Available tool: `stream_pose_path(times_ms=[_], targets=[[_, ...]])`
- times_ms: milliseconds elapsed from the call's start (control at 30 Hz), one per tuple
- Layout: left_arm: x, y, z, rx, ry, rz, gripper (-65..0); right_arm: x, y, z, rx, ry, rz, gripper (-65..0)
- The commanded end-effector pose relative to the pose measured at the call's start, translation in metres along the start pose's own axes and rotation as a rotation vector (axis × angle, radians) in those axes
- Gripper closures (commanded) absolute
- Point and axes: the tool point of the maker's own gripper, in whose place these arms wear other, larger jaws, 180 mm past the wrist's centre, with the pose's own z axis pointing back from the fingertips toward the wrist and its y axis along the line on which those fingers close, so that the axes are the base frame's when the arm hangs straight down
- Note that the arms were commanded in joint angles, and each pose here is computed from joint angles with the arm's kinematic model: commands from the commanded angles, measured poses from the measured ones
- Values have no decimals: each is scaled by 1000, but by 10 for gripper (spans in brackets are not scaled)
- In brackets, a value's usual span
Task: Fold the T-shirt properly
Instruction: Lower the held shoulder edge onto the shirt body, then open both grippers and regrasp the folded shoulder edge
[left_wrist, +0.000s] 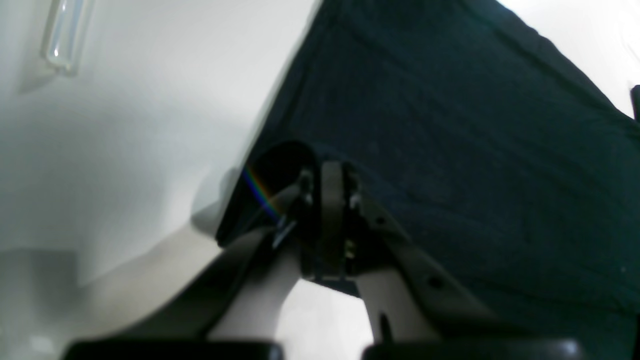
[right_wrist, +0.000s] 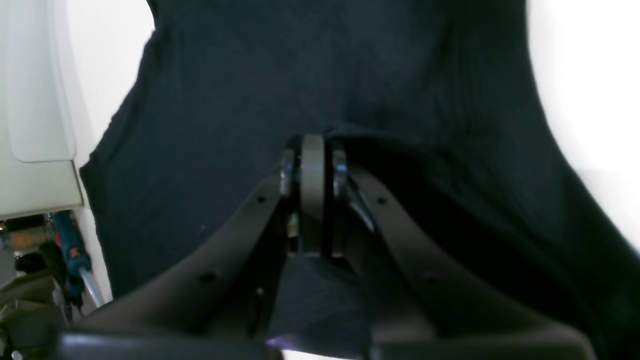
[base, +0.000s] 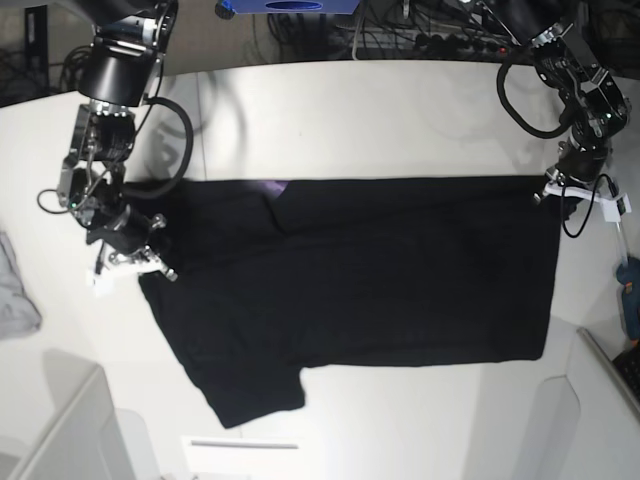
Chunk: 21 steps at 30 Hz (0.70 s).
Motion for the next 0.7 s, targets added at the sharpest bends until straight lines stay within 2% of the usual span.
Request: stream_pose_path(times_ms=[0,367,400,533,600,667], targets=[[15,-1,2,-9,-47,-7,0,21,12,3,31,-54,17,0],[18,-2,3,-10,-55,-13,0,23,14,0,33,-50,9,0],[19,-1,3,-9,-57,-15,-23,23,14,0,33,-50,9,-15],[22,1,4,-5,-59,-20,-137,23,13,0,32,-50,8,-168],[23,0,4,-6,-64,-21,-189,23,13,0,32,-50,8,-206],[29,-3,2,-14,-77,-19,-242,23,11,1,30,-52,4,-209]])
